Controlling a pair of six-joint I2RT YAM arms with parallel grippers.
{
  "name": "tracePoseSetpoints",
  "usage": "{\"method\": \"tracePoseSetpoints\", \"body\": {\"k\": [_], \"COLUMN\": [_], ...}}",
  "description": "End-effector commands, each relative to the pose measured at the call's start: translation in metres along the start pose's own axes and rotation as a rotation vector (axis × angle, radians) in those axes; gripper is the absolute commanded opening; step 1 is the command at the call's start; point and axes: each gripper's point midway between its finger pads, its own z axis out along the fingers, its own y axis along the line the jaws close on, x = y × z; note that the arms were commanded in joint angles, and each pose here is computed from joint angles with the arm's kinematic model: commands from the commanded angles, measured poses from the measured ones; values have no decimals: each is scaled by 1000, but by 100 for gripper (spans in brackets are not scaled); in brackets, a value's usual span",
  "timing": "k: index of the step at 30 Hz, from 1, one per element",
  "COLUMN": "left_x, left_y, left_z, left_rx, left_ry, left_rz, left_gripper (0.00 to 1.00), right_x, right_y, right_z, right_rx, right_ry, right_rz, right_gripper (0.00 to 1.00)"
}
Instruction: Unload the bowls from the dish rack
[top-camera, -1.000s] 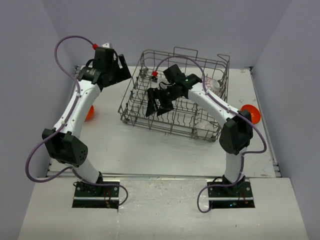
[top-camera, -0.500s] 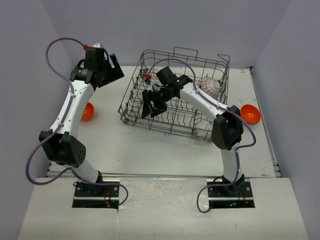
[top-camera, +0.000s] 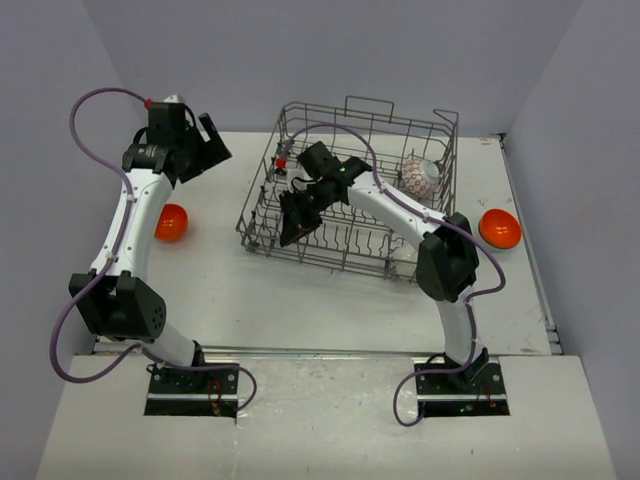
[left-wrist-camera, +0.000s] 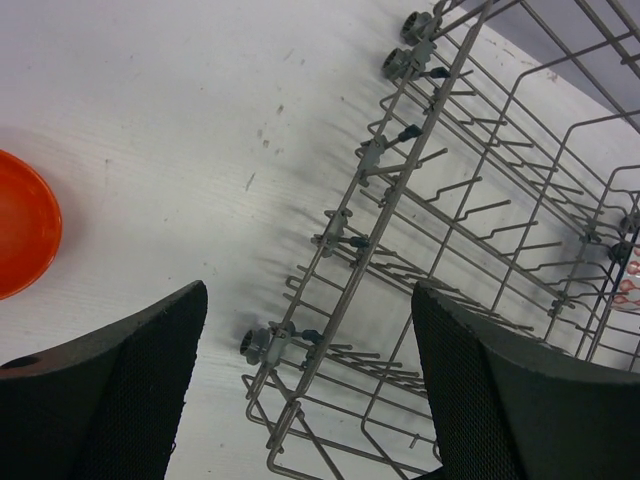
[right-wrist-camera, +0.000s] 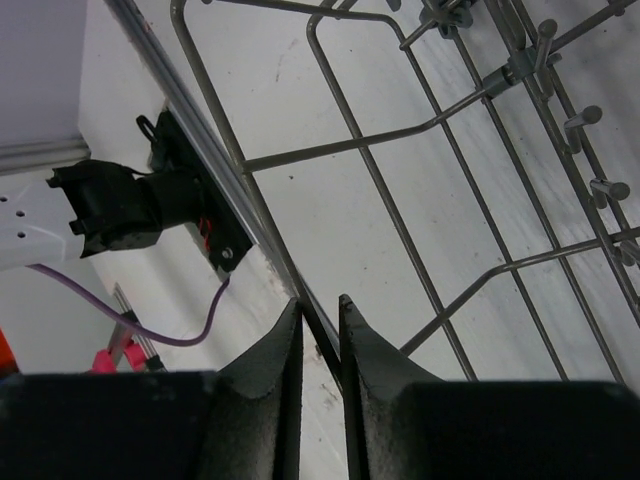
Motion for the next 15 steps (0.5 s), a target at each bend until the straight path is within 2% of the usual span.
{"method": "tracePoseSetpoints", "body": {"k": [1,3,6,15], "left_x": [-15,-15,-15,-22], "left_y": [-2,4,9,20], "left_z": [-16,-16,-18,-16], "left_rx": [51,45,41,25], "left_ry": [-53,-55,-64,-73], "left_rz": [15,8,-3,-24], "left_gripper": [84,83,83,84], "right_x": [20,29,45,70], "right_y": [21,20,23,45], "right_z": [0,4,12,24], "right_rx": [-9,-2,8,6], "right_ry": [51,64,102,120], "right_rz": [6,18,18,-3], "right_gripper": [12,5,2,0]}}
